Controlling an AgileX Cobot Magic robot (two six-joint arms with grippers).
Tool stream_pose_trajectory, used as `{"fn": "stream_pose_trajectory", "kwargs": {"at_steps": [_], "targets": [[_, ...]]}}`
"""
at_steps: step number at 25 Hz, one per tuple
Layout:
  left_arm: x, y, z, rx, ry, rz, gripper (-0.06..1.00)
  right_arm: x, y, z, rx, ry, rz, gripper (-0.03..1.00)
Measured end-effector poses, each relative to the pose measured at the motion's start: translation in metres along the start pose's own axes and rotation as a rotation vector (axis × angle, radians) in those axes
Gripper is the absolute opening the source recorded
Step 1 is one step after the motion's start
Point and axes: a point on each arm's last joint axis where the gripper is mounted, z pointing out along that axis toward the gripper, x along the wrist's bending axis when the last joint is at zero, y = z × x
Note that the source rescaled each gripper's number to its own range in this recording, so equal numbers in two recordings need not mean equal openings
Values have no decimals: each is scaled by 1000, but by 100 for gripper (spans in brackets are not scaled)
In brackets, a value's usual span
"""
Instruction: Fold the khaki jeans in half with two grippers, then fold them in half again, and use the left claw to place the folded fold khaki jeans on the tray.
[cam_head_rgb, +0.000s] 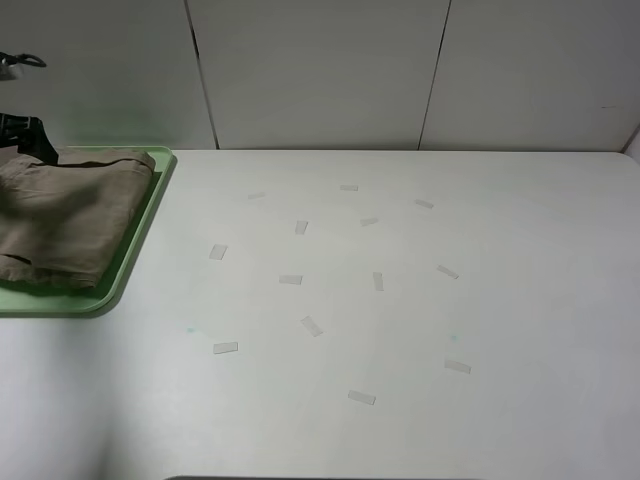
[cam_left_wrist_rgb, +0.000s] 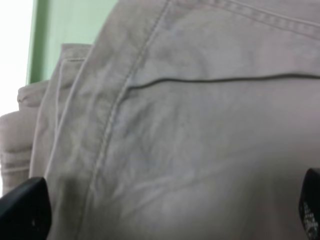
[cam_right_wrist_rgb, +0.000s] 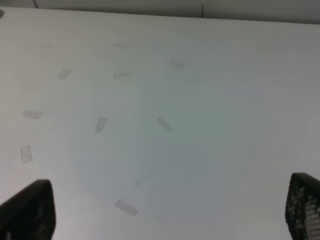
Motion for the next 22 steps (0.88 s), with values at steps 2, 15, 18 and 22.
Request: {"fn": "stream_pose_trajectory", "kwargs": {"at_steps": [2,15,18,22], "targets": [[-2,2,-11,-3,-6,2,100,0,0,0,0,2,1,100],[-28,3,-127,-34,-53,-16,100,0,0,0,0,2,1,100],[-36,-3,-155,-26,-68,-42,100,0,0,0,0,2,1,100],[-49,-13,-196,-45,-70,-26,100,0,0,0,0,2,1,100]]}}
